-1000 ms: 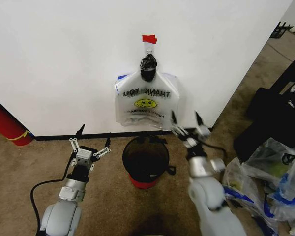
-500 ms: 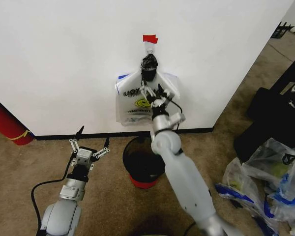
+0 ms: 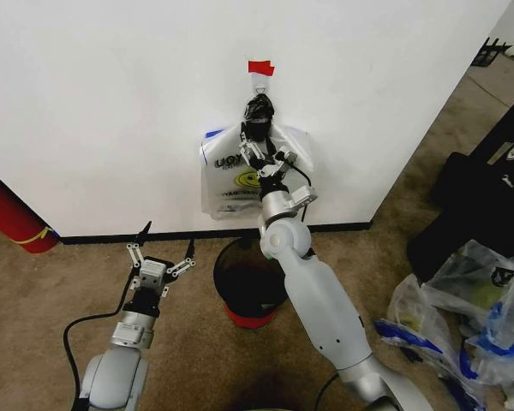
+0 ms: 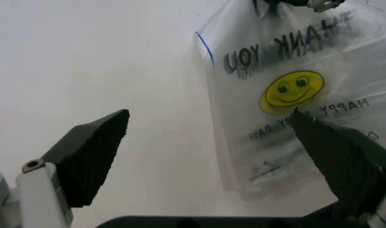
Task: Pick up the garbage bag from the wall and place it over the trash bin.
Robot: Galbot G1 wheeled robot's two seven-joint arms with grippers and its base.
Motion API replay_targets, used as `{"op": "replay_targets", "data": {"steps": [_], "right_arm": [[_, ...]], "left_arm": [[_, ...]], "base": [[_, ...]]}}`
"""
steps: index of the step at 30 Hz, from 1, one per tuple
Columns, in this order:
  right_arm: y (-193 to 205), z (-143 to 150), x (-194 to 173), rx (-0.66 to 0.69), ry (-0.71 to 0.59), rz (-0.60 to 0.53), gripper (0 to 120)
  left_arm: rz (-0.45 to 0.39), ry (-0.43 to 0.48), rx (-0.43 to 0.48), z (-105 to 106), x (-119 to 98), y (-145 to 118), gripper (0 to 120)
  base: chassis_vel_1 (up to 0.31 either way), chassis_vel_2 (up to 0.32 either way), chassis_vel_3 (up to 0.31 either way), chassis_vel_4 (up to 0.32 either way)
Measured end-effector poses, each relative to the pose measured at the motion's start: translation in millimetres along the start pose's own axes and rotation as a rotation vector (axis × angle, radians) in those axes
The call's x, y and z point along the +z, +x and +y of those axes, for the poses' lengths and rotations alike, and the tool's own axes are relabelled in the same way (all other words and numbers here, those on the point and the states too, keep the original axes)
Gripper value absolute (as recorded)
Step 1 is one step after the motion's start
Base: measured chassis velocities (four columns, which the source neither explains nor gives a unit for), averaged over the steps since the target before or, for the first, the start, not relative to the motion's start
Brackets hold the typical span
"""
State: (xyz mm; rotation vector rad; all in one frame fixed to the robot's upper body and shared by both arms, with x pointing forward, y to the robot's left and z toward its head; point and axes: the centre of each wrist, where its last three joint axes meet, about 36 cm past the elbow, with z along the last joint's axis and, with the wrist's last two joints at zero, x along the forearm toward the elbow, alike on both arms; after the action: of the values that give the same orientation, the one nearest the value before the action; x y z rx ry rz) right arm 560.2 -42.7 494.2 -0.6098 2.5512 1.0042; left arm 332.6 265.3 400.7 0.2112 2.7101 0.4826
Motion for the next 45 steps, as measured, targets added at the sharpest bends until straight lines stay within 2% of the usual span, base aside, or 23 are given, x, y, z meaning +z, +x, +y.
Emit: {"op": "replay_targets", "data": {"steps": [2,8,9,14,16,20,30,45], "right_arm": [[-0.5,-0.7,0.1,-0.001,0.003,0.0,66],[0.2,-3.3,0.0,-0.012,0.019,0.0,41],[0.2,-3.3,0.0,-0.012,0.019,0.0,41],[1.6,-5.2,-0.6,-0.011,0.025,-0.001,19],[2.1,-5.2,-0.9,-0.011,0.026,-0.002,16],[5.9,-6.4,-1.2,-0.011,0.031,-0.005,0],[15.1,-10.2,-0.5,-0.003,0.033,-0.006,0],[86.3,-19.1,20.2,0.015,0.049,0.05,0]], "left_arm": [[0.0,-0.001,0.0,-0.2,0.0,0.2,100],[-0.001,-0.008,-0.002,2.2,0.9,2.7,100],[-0.001,-0.008,-0.002,2.2,0.9,2.7,100],[-0.005,-0.011,-0.003,3.5,1.7,3.7,100],[-0.006,-0.012,-0.002,3.9,1.9,3.9,100],[-0.009,-0.017,-0.001,5.7,2.6,4.2,100],[-0.011,-0.019,-0.001,6.2,3.2,3.4,100],[-0.019,-0.004,-0.003,3.7,4.0,4.8,100]], "base": [[0.0,0.0,0.0,0.0],[0.0,0.0,0.0,0.0],[0.0,0.0,0.0,0.0],[0.0,0.0,0.0,0.0],[0.0,0.0,0.0,0.0],[0.0,0.0,0.0,0.0],[0.0,0.0,0.0,0.0],[0.0,0.0,0.0,0.0]]}}
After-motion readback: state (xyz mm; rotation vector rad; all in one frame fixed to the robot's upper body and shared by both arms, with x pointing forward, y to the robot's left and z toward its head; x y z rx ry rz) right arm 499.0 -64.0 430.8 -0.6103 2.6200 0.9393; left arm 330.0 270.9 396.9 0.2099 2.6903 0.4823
